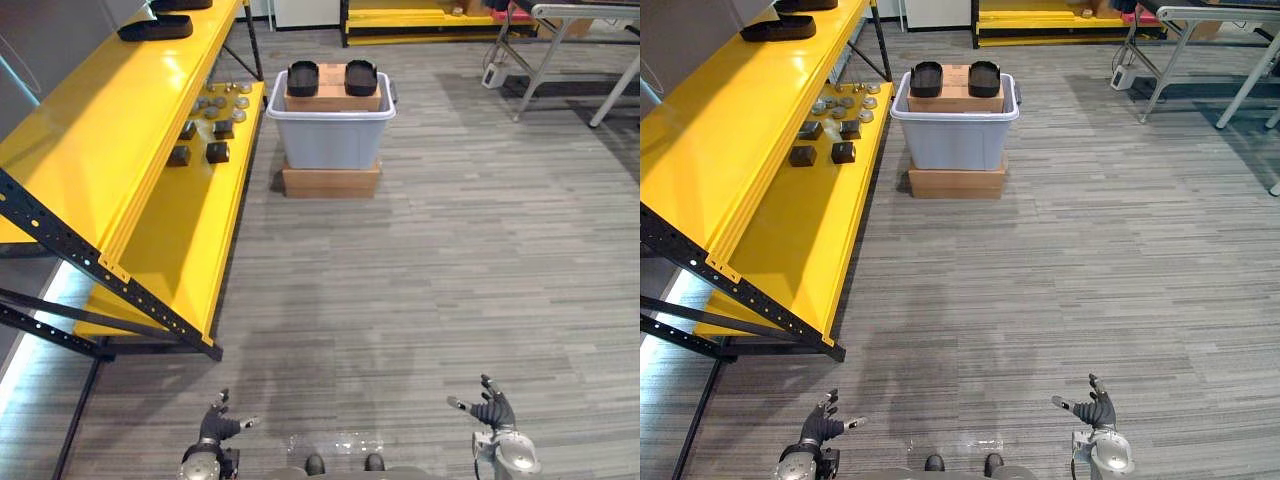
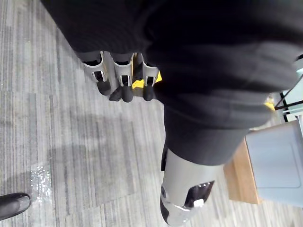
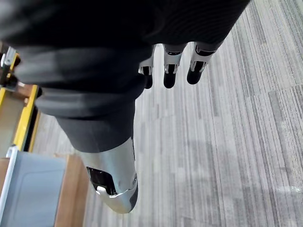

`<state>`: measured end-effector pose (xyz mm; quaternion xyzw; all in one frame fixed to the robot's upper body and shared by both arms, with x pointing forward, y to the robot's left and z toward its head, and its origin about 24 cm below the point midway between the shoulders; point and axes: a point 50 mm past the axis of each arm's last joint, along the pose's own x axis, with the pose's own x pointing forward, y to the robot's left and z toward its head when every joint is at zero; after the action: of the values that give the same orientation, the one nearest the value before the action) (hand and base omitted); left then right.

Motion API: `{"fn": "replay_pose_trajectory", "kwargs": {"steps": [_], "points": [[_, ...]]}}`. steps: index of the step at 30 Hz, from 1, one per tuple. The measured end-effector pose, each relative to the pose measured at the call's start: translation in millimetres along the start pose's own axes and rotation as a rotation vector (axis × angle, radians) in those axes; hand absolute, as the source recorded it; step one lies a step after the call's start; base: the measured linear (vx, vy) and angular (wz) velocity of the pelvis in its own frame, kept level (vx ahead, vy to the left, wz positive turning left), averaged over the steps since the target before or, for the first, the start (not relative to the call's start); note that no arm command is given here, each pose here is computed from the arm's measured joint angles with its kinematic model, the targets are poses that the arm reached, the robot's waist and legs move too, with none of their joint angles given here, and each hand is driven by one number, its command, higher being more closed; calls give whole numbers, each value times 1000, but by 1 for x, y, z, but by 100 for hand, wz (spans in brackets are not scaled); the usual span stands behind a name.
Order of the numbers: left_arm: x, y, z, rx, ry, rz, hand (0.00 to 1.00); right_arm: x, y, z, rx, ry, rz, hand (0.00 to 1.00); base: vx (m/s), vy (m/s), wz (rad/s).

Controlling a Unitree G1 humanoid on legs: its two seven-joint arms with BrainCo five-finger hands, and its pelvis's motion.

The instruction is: Walk over and take plastic housings, then place them on the shelf

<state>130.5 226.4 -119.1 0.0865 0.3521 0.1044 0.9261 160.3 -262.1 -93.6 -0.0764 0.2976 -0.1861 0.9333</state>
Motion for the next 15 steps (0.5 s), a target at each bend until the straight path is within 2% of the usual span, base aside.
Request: {"fn": "replay_pose_trajectory", "kwargs": {"steps": [6,11,15], "points": [[2,4,8,-8,-29,27,0,-3,3,0,23,5,-4,0,189,84,12],[15,0,35,-19,-104,21,0,6,-3,19,5,-52,-24,0,414,-19,48],[17,-2,32,-21,-81,28,0,8,-3,29,-2,-91,-20,0,631,-110,30]]}}
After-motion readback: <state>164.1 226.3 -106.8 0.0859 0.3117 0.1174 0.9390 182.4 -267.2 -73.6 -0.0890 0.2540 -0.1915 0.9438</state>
